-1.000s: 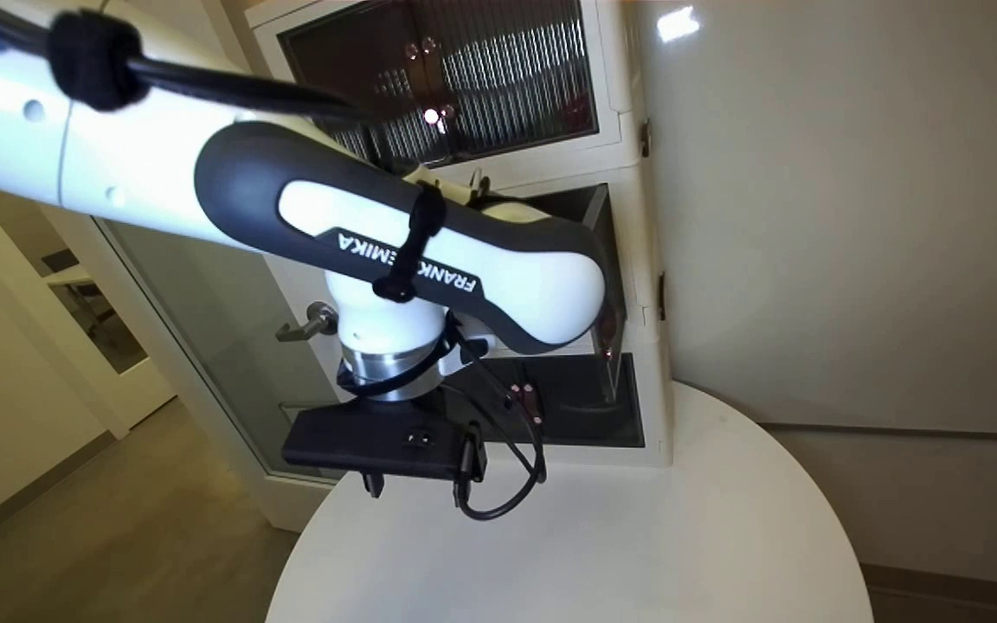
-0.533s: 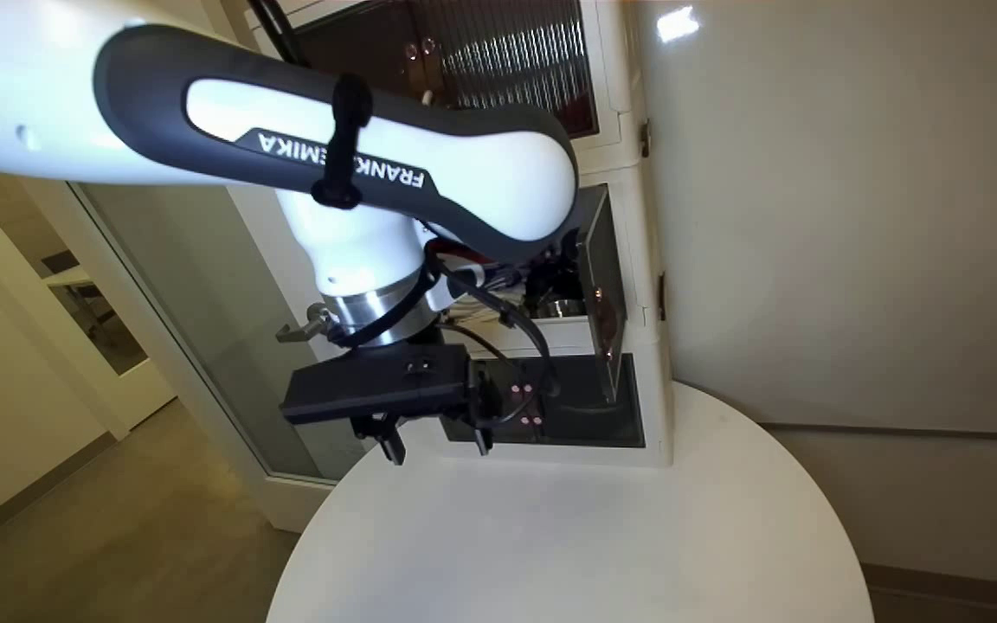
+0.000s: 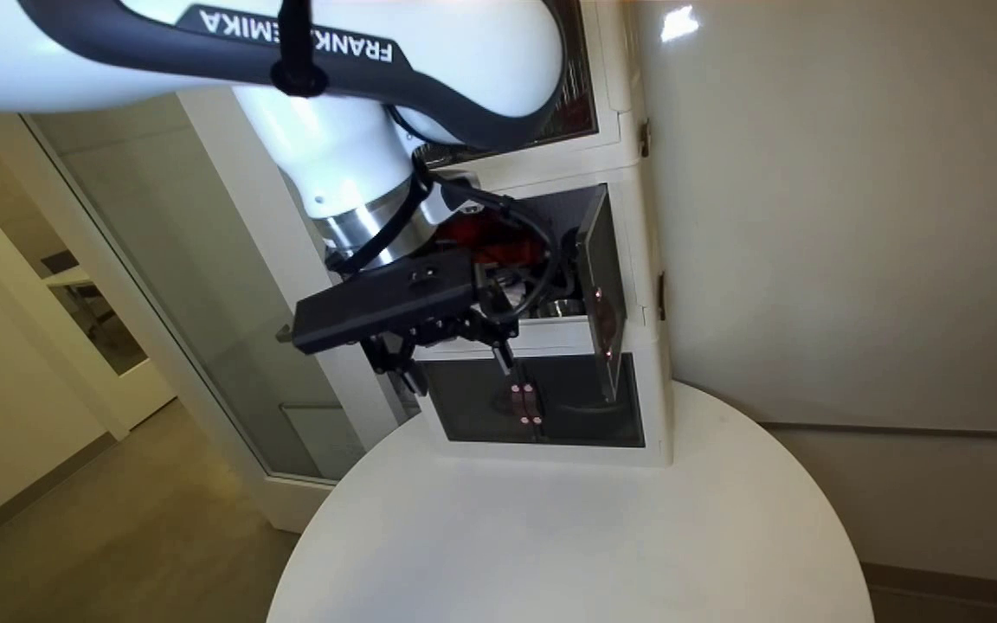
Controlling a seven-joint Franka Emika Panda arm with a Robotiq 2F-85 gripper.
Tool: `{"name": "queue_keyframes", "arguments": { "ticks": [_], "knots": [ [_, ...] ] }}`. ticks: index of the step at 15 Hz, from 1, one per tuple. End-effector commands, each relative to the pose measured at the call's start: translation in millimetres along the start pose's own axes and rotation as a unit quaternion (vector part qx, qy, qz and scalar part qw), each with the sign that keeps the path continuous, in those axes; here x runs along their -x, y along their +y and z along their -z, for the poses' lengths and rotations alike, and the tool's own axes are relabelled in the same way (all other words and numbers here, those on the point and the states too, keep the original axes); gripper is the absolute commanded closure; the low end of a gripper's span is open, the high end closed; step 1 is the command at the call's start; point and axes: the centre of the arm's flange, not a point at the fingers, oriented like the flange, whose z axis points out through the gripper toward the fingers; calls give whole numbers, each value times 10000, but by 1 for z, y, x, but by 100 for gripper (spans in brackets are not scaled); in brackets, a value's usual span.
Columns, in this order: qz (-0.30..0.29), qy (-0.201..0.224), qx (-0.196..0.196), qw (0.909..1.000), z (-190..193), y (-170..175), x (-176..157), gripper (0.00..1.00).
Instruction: Open the doors of the middle shelf
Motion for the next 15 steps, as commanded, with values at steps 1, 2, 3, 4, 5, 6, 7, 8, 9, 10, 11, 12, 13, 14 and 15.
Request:
{"name": "queue_keyframes", "arguments": {
  "ticks": [1, 2, 3, 4, 5, 6, 7, 8, 9, 10, 11, 12, 13, 14, 15],
  "knots": [
    [-152, 151, -55, 9998, 61, 23, -47, 0],
    [-228, 202, -82, 9995, 66, 23, -49, 0],
    [-312, 243, -149, 9991, 71, 22, -51, 0],
    [-410, 314, -211, 9984, 75, 21, -52, 0],
    [-511, 401, -304, 9974, 79, 19, -53, 0],
    [-641, 497, -410, 9959, 82, 16, -55, 0],
    [-729, 575, -535, 9942, 86, 12, -56, 0],
    [-797, 637, -616, 9929, 90, 9, -58, 0],
    [-869, 685, -678, 9915, 93, 6, -61, 0],
    [-932, 742, -714, 9903, 97, 3, -63, 0],
    [-996, 775, -763, 9891, 101, 0, -65, 0],
    [-1059, 813, -784, 9879, 105, -3, -67, 0],
    [-906, 820, -643, 9904, 53, -26, -25, 0],
    [-914, 846, -655, 9901, 54, -28, -26, 0],
    [-915, 845, -651, 9901, 53, -28, -26, 0]
  ]
}}
